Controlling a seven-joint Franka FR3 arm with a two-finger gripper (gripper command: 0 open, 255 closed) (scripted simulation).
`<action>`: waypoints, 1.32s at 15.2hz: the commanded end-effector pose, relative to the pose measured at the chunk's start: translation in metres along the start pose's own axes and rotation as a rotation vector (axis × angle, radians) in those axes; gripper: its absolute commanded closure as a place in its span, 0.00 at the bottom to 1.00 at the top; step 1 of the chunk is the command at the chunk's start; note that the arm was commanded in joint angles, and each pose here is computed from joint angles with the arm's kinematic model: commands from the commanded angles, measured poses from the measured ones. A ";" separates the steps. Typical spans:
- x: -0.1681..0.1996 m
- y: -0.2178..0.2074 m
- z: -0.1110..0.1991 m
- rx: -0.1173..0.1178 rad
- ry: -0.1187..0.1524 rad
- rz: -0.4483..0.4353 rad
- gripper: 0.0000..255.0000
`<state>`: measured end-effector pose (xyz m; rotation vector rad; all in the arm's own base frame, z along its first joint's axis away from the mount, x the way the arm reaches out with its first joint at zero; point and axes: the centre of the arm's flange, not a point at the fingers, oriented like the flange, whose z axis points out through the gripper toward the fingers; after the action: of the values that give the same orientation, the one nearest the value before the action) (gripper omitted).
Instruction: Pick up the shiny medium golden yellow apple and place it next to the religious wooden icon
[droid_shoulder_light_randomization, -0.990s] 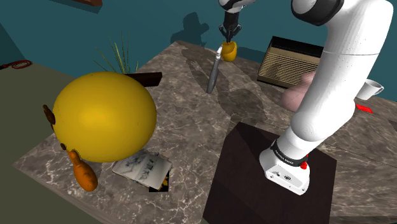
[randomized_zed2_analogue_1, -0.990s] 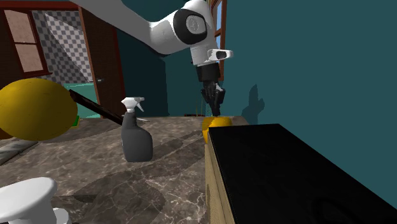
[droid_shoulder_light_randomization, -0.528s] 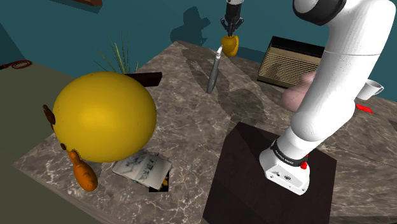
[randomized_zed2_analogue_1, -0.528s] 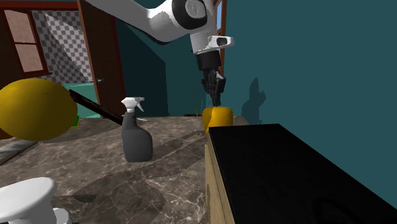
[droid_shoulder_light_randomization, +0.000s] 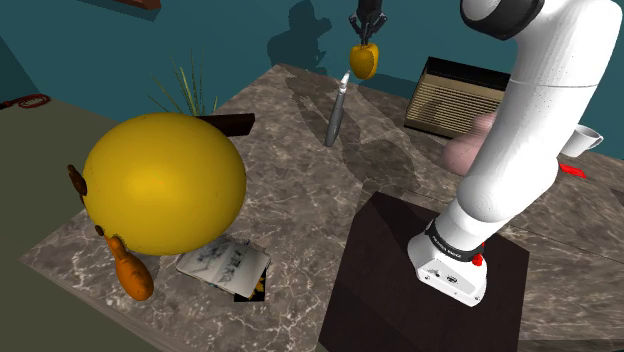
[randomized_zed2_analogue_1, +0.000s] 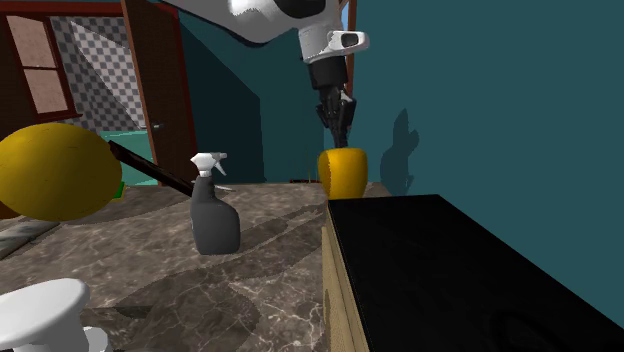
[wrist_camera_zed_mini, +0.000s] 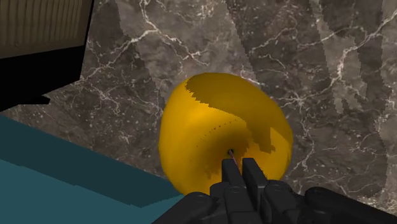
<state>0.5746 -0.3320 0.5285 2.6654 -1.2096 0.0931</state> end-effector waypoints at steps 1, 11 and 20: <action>0.001 0.003 -0.011 0.000 0.000 0.000 1.00; 0.009 0.012 -0.062 0.000 0.000 0.000 1.00; 0.016 0.020 -0.108 0.000 0.000 0.000 1.00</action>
<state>0.5732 -0.3332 0.6345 2.6654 -1.2095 0.0931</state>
